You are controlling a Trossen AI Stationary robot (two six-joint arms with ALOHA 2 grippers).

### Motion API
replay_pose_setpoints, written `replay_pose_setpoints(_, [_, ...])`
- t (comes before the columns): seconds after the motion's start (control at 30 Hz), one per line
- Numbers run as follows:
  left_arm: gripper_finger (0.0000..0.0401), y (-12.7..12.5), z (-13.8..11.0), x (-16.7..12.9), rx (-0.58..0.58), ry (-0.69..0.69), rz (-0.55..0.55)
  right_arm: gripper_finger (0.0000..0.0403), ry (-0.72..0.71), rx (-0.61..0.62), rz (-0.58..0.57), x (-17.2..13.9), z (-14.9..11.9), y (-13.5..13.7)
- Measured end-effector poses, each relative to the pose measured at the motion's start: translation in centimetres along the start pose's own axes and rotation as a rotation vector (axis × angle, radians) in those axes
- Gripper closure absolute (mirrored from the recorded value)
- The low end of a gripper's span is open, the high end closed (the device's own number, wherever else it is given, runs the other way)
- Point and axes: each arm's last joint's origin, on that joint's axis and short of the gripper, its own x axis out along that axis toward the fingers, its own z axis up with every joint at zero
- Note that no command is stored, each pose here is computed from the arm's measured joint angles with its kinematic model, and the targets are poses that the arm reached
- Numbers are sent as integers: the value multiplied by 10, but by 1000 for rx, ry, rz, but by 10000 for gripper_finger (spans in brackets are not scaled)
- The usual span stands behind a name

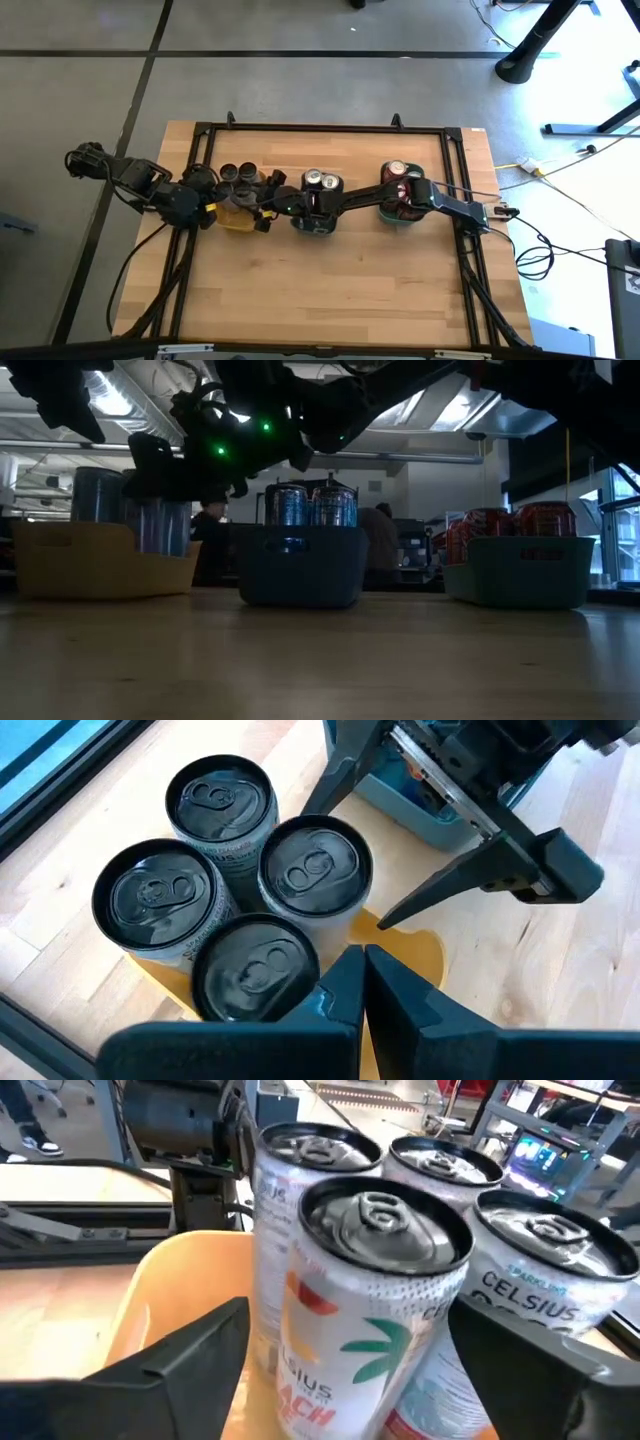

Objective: Sort soda cans
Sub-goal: Put the white pink soda can into yellow bin, then return to Home Position

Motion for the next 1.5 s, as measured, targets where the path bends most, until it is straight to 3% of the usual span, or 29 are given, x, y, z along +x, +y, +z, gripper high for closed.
replay_pose_setpoints(0.3, [397,0,0,0,29,0,0,72,81,-52,10,-38,49,0])
replay_pose_setpoints(0.53, [397,1,7,-9,89,-35,-31,94,179,-123,78,-109,109,3])
replay_pose_setpoints(0.67, [400,-2,17,-18,150,-201,-146,132,254,-112,132,-155,134,0])
replay_pose_setpoints(0.77, [400,-1,23,-26,196,-356,-224,184,323,-96,167,-185,145,-6])
replay_pose_setpoints(0.97, [400,12,18,-36,243,-605,-297,312,501,-96,254,-225,125,-16])
replay_pose_setpoints(1.13, [400,23,4,-32,212,-715,-328,393,507,-34,274,-253,93,-29])
replay_pose_setpoints(1.5, [401,27,-25,-1,120,-818,-363,391,125,216,333,-340,25,-66])
